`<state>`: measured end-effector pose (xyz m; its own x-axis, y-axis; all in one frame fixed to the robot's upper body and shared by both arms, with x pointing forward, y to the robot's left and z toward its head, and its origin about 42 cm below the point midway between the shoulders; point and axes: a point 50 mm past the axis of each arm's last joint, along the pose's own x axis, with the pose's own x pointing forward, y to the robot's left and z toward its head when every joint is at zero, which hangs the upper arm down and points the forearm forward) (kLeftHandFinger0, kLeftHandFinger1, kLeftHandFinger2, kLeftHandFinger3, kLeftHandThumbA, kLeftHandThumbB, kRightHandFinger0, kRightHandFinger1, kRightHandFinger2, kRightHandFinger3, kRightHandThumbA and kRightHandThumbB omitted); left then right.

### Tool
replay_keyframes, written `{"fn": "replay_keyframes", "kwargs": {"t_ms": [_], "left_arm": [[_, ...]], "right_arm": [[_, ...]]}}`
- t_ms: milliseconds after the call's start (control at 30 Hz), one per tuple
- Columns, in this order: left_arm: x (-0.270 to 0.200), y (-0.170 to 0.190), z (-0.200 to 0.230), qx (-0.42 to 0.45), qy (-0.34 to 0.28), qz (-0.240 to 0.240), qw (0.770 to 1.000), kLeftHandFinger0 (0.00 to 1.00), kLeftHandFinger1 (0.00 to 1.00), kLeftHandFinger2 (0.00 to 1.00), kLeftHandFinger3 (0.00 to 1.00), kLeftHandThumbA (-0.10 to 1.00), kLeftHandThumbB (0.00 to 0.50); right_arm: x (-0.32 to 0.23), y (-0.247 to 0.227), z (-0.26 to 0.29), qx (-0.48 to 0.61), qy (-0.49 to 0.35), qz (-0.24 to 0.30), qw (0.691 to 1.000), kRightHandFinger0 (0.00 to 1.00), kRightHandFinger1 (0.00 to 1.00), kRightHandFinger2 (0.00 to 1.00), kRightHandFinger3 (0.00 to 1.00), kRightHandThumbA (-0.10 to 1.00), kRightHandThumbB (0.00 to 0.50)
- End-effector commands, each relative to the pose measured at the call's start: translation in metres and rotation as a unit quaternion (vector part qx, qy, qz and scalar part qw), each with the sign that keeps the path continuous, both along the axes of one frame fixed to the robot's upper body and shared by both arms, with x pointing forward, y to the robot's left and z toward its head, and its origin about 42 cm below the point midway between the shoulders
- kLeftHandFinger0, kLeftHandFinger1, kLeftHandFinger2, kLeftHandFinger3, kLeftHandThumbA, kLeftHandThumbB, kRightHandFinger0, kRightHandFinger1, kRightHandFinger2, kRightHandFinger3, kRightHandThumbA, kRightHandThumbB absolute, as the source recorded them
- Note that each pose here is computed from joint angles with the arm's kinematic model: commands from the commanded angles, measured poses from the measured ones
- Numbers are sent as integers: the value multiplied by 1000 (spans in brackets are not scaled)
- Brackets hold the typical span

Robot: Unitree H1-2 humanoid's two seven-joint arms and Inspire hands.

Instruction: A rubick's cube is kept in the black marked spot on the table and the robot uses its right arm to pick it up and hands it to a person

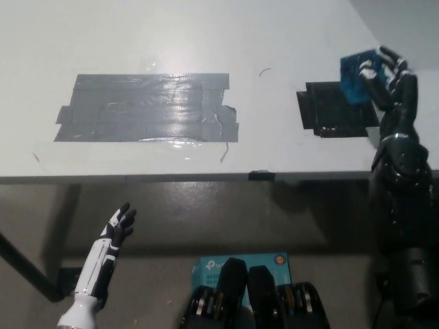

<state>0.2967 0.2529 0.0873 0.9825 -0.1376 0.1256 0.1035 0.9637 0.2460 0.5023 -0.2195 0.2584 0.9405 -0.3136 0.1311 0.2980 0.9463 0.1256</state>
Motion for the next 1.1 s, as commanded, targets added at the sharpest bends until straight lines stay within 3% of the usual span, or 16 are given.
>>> {"fn": "replay_keyframes", "kwargs": {"t_ms": [0,100,200,267,533,633,767,867,967,1067], "left_arm": [[5,3,13,12,-21,-6,1000,1000,1000,1000,1000,1000,275],[6,4,12,11,-20,-8,1000,1000,1000,1000,1000,1000,267],[6,3,13,12,-24,-11,1000,1000,1000,1000,1000,1000,259],[6,2,14,12,-23,-11,1000,1000,1000,1000,1000,1000,256],[8,2,16,14,-25,-14,999,1000,1000,1000,1000,1000,254],[8,2,16,17,-26,-13,999,1000,1000,1000,1000,1000,254],[7,2,15,15,-25,-12,1000,1000,1000,1000,1000,1000,250],[7,2,14,11,-24,-14,1000,1000,1000,1000,1000,1000,247],[7,2,14,13,-23,-13,1000,1000,1000,1000,1000,1000,244],[8,0,14,13,-23,-16,1000,1000,1000,1000,1000,1000,241]], "right_arm": [[-24,14,95,68,-108,50,991,0,320,795,767,-100,192],[-31,17,105,112,-120,81,983,0,231,757,800,-100,185],[-33,19,108,178,-121,117,969,0,228,770,867,-100,141],[-34,21,109,200,-119,124,965,0,248,788,889,-100,143],[-33,31,113,176,-123,133,968,0,257,768,815,-100,145],[-31,35,113,162,-120,134,970,0,285,791,807,-100,167],[-28,45,112,157,-119,142,970,0,315,820,805,-100,161],[-23,49,111,135,-110,140,975,0,344,853,839,-100,157],[-12,58,111,55,-81,112,989,0,347,854,891,-100,194],[0,68,112,50,-85,128,987,0,428,875,909,-100,162]]}}
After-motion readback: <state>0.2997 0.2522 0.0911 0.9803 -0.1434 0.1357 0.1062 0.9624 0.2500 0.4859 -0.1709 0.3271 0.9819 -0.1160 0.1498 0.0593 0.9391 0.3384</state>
